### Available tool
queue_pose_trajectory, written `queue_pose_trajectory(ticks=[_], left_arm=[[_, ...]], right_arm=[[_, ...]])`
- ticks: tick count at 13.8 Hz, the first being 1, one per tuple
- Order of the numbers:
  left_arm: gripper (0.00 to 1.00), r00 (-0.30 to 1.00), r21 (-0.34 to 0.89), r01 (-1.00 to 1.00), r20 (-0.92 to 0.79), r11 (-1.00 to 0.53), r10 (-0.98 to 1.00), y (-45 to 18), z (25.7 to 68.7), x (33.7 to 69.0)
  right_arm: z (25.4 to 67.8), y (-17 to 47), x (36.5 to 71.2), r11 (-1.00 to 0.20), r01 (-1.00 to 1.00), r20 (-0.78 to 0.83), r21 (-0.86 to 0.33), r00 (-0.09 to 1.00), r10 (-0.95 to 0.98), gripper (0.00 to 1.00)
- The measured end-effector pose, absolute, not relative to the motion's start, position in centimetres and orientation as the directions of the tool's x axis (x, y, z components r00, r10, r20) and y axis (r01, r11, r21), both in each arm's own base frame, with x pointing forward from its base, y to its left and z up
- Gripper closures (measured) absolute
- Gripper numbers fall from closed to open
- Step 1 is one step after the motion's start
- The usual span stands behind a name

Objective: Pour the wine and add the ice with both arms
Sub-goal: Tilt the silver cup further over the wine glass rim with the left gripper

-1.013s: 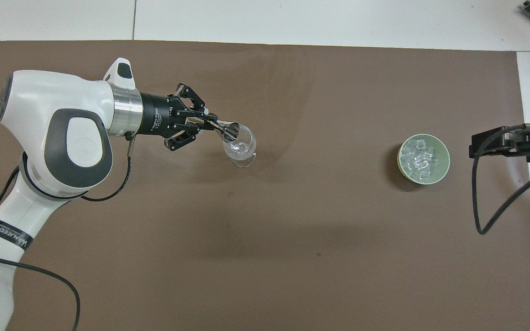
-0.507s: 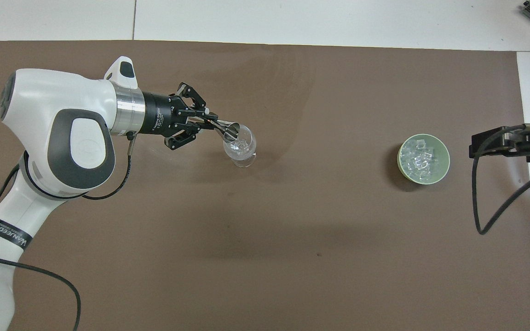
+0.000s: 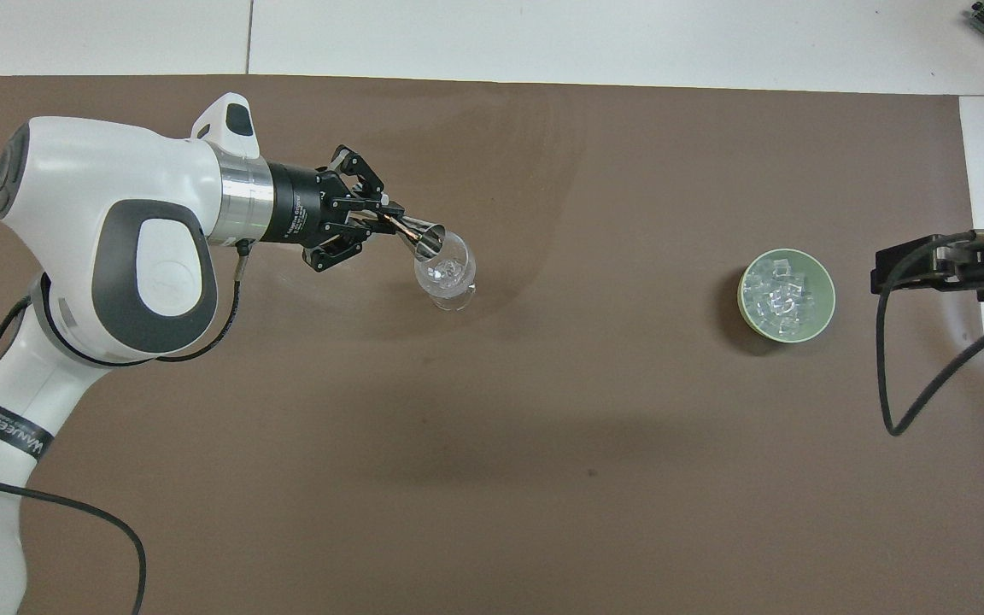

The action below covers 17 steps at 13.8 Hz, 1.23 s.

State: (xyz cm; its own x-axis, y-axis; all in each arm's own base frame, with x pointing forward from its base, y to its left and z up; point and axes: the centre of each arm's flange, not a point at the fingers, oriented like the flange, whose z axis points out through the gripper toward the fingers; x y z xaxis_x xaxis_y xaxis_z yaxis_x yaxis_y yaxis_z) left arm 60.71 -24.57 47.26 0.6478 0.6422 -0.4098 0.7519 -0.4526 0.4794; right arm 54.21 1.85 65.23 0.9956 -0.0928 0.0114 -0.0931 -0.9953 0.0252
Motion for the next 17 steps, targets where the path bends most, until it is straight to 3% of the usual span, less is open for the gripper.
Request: queue_pose_trajectory(ticks=[17], left_arm=[[0.78, 0.722, 0.508, 0.668, -0.268, -0.543, 0.638, -25.7, 49.3, 60.9]], right_arm=[[65.2, 1.8, 54.2, -0.995, -0.093, 0.011, 0.025, 0.996, -0.093, 0.0]])
